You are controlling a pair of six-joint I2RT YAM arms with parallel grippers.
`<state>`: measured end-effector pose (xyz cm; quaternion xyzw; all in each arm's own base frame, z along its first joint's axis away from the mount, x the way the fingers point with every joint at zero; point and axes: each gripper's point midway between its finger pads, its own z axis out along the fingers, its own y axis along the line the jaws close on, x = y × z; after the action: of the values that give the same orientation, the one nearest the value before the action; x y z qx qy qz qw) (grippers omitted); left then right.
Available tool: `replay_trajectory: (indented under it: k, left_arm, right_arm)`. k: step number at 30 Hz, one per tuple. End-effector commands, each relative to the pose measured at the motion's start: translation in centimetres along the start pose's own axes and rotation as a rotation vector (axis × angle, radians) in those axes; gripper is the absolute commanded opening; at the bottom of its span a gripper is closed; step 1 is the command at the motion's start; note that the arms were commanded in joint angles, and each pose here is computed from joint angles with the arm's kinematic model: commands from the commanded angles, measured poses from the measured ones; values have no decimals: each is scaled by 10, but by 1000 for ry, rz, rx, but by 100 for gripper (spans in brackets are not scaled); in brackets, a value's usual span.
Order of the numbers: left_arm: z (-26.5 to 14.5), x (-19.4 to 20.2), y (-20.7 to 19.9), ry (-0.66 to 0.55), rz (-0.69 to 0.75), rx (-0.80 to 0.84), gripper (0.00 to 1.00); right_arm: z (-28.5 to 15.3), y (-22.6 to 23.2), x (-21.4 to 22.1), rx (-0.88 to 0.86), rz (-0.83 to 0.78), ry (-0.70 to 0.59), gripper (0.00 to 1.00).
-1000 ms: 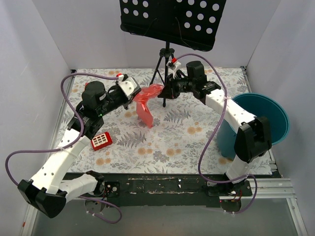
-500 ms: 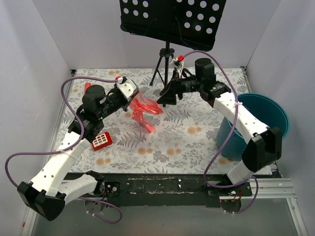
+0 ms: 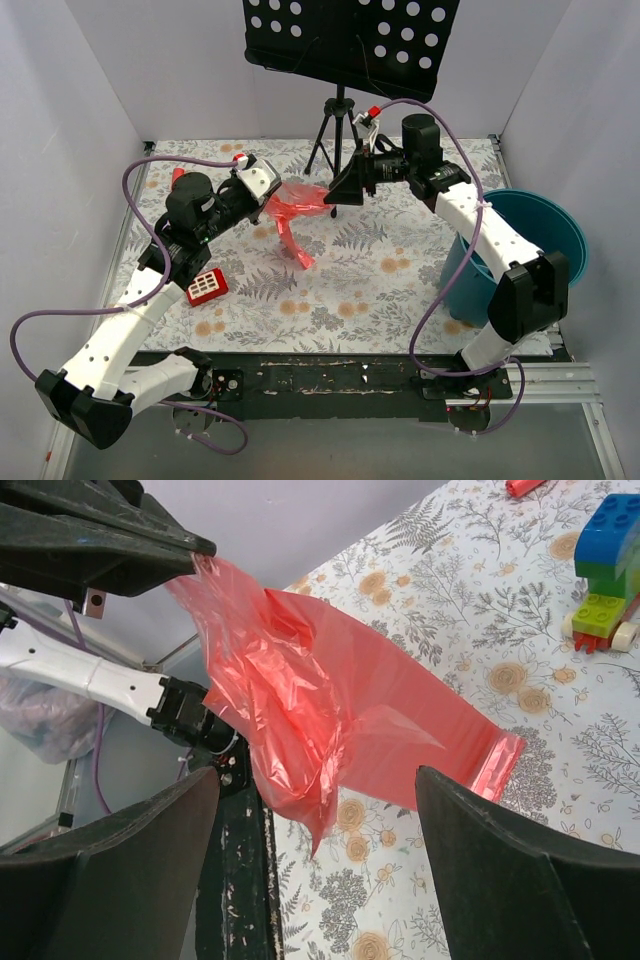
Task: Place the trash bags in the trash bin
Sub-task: Unfold the trash bag at the center of the board.
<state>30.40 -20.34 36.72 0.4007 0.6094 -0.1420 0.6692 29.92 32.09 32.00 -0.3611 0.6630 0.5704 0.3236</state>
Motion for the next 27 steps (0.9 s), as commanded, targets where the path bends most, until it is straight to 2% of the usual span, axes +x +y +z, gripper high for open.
replay_trajectory:
  k: [1, 7, 11, 12, 15, 16, 17, 19, 20, 21, 23, 27]
  left_arm:
    - [-4, -16, 4, -42, 12, -17, 0]
    - [-2, -21, 5, -50, 4, -12, 0]
    - [0, -20, 5, -54, -1, -12, 0]
    - [-1, -20, 4, -53, -1, -10, 0]
    - [-2, -6, -4, 1, -4, 28, 0]
    - [-4, -2, -8, 29, -8, 48, 0]
    - [-8, 3, -12, 59, -18, 66, 9]
    - [-18, 6, -19, 93, -28, 94, 50]
    - [-26, 3, -20, 92, -24, 99, 64]
    - [-31, -2, -21, 84, -17, 104, 71]
    - [-35, -8, -21, 81, -11, 108, 74]
    - [-23, -23, -16, 87, -42, 134, 72]
  right_arm:
    - [5, -8, -10, 42, -27, -30, 88]
    - [22, -20, -11, 46, -12, -22, 86]
    - [42, -19, -1, 29, -6, 6, 75]
    - [47, -18, 2, 24, -9, 13, 64]
    - [53, -23, -4, 77, -89, 11, 5]
    - [50, -30, -9, 134, -117, 6, 1]
    - [47, -37, -14, 186, -160, 5, 1]
    - [38, -43, -28, 265, -271, 12, 1]
    - [34, -42, -34, 293, -323, 16, 1]
    - [31, -42, -40, 320, -363, 15, 1]
    - [28, -37, -45, 344, -439, 23, 1]
    - [30, -27, -46, 406, -552, 52, 1]
